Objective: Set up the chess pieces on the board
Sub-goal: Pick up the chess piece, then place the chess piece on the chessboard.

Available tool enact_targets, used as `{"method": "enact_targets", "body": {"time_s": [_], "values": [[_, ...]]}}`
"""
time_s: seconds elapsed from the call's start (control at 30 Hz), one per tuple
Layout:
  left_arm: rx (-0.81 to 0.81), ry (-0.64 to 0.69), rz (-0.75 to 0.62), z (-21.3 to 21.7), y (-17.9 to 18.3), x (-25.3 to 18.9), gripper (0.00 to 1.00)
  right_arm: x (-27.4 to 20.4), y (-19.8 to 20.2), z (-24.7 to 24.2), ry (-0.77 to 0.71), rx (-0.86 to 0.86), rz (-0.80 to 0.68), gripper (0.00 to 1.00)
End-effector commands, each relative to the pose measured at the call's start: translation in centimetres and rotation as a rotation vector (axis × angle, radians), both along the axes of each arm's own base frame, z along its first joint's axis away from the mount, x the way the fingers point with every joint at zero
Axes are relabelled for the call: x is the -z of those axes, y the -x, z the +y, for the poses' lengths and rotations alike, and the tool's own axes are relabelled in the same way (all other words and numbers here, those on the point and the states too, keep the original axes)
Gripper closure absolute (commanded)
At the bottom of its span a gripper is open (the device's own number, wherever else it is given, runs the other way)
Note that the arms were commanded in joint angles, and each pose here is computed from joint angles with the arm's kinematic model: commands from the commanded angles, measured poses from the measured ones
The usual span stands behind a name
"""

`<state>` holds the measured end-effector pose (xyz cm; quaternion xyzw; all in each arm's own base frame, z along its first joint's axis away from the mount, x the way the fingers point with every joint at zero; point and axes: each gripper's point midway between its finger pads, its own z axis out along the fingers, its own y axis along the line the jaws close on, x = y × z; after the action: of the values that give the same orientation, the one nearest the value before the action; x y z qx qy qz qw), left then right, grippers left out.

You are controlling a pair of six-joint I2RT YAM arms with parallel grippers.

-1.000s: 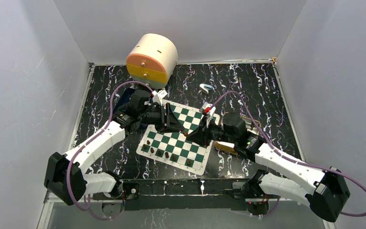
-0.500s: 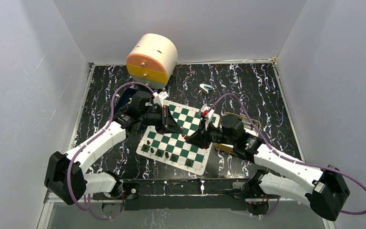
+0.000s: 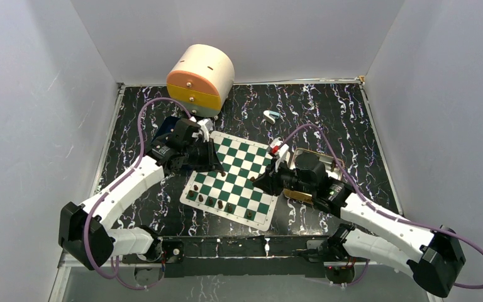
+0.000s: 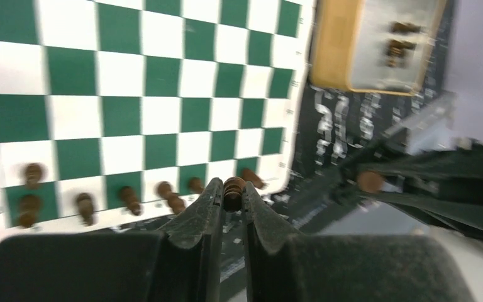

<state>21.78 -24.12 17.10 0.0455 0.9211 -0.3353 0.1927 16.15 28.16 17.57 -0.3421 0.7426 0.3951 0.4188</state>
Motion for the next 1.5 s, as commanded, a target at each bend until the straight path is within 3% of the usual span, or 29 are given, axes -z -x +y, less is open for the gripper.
{"method": "enact_targets", "body": {"time_s": [0.0, 0.2, 0.33, 0.83, 1.47], "values": [[-0.085, -0.305, -0.108, 5.1, -1.5, 1.7, 0.98, -1.5, -0.6, -0.9, -0.014, 0.056, -0.051, 0.88], [-0.163, -0.507, -0.146, 7.6, -2.5, 4.3, 1.00, -2.2, -0.1, -1.9, -0.020, 0.075, -0.055, 0.88], [-0.191, -0.570, -0.174, 7.9, -2.9, 5.6, 1.00, -2.8, 0.2, -2.4, -0.026, 0.080, -0.066, 0.88], [-0.236, -0.568, -0.189, 7.8, -2.9, 10.6, 1.00, -2.8, 0.4, -3.3, -0.017, 0.104, -0.071, 0.87], [-0.217, -0.591, -0.150, 8.2, -1.8, 12.9, 0.99, -2.7, 0.3, -3.7, -0.002, 0.117, -0.083, 0.87]]}}
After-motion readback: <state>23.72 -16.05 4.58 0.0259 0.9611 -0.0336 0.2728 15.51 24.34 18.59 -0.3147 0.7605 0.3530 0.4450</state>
